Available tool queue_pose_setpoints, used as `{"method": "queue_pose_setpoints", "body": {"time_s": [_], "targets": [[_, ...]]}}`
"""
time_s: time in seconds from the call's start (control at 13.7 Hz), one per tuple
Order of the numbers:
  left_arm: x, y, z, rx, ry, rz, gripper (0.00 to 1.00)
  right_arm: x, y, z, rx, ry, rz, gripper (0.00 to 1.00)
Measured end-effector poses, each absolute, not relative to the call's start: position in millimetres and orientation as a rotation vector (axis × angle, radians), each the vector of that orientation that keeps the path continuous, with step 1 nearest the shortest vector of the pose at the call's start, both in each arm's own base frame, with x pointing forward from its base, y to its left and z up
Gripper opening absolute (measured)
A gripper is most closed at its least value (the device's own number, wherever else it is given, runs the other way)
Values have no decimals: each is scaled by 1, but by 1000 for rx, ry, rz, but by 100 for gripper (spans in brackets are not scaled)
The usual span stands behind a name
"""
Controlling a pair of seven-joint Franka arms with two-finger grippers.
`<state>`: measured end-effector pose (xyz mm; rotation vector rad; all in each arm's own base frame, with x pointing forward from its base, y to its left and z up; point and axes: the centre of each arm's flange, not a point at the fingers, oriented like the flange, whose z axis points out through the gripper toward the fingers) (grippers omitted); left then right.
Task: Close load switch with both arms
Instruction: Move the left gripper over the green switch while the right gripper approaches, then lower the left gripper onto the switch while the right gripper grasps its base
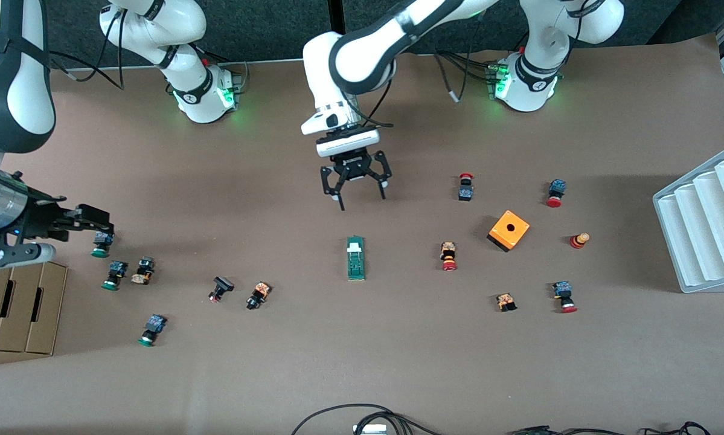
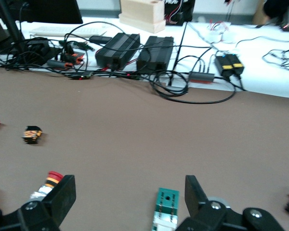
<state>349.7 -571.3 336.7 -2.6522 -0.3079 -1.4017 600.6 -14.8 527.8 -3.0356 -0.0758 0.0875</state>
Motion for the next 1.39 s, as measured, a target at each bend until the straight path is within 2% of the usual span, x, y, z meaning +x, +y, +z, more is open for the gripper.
{"method": "queue_pose_setpoints", "body": {"time_s": [0.22, 0.58, 1.09, 1.39], "targets": [[322, -586, 283, -2606, -258, -1518, 100, 606, 0, 521, -2979, 92, 87, 99], [314, -587, 203, -2531, -208, -1685, 100, 616, 34, 510, -2864, 418, 107, 99], [308, -586, 148, -2498, -147, -1888, 100, 623, 126, 487, -2808, 765, 129, 99], [308, -580, 113, -2479, -100, -1932, 100, 628, 210, 451, -2658, 1097, 144, 99]]}}
